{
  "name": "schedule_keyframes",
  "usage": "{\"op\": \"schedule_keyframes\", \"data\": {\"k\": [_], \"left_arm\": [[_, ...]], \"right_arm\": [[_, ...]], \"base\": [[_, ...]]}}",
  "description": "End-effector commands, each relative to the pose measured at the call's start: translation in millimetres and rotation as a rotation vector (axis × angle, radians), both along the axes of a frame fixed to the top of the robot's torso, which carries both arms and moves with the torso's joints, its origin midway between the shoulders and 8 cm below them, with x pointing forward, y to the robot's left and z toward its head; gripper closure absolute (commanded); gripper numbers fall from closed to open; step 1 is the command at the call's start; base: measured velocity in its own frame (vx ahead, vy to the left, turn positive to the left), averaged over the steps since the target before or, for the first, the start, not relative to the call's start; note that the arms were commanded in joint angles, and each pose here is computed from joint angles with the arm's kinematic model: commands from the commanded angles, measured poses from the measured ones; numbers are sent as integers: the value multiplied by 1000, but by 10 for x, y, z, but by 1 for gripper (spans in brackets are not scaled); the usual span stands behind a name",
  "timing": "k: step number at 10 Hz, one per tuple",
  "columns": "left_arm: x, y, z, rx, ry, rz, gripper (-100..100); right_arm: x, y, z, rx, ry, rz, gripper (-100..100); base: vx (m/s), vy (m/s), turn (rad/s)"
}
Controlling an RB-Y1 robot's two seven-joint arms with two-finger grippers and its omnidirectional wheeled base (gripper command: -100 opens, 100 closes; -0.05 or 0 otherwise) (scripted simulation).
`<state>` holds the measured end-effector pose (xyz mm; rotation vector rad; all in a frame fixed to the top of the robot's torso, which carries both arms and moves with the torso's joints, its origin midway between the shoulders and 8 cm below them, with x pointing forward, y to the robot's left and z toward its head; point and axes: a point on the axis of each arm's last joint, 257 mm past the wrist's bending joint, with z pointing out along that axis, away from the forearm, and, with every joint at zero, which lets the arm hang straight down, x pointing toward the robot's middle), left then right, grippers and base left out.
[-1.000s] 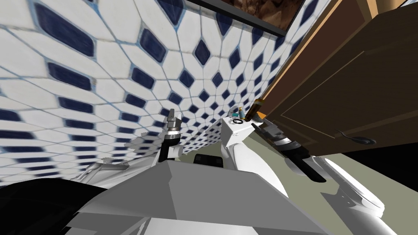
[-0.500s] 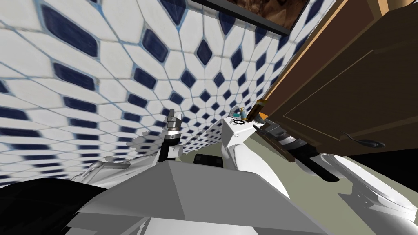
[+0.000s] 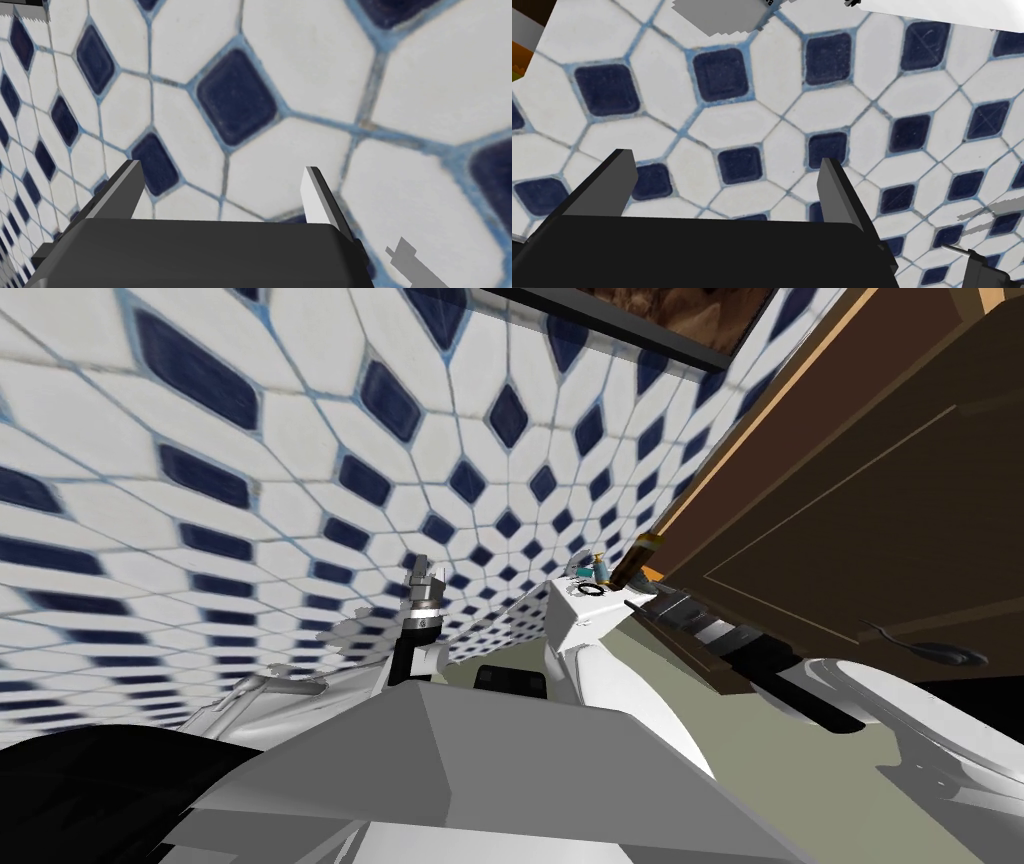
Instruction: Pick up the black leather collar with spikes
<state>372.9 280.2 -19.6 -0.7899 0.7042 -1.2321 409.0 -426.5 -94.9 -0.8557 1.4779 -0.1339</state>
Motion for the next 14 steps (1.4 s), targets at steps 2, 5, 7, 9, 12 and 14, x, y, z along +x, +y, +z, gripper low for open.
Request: {"op": "schedule_keyframes", "data": {"k": [2, 5, 7, 9, 12, 14], "left_arm": [[0, 0, 0, 0, 0, 0, 0], [0, 0, 0, 0, 0, 0, 0], [0, 0, 0, 0, 0, 0, 0], [0, 0, 0, 0, 0, 0, 0], [0, 0, 0, 0, 0, 0, 0], [0, 0, 0, 0, 0, 0, 0]], "right_arm": [[-10, -158, -89, -124, 40, 8, -100], [-10, -256, -145, -214, 71, 22, -100], [-26, -355, -219, -287, 102, 32, -100], [-95, -547, -398, -404, 167, 49, -100], [-168, -722, -540, -522, 238, 80, -100], [-269, -879, -687, -613, 307, 110, -100]], "base": [[9, 8, 70], [10, 9, 65], [9, 11, 78], [11, 13, 143], [11, 13, 134], [23, 19, 172]]}}
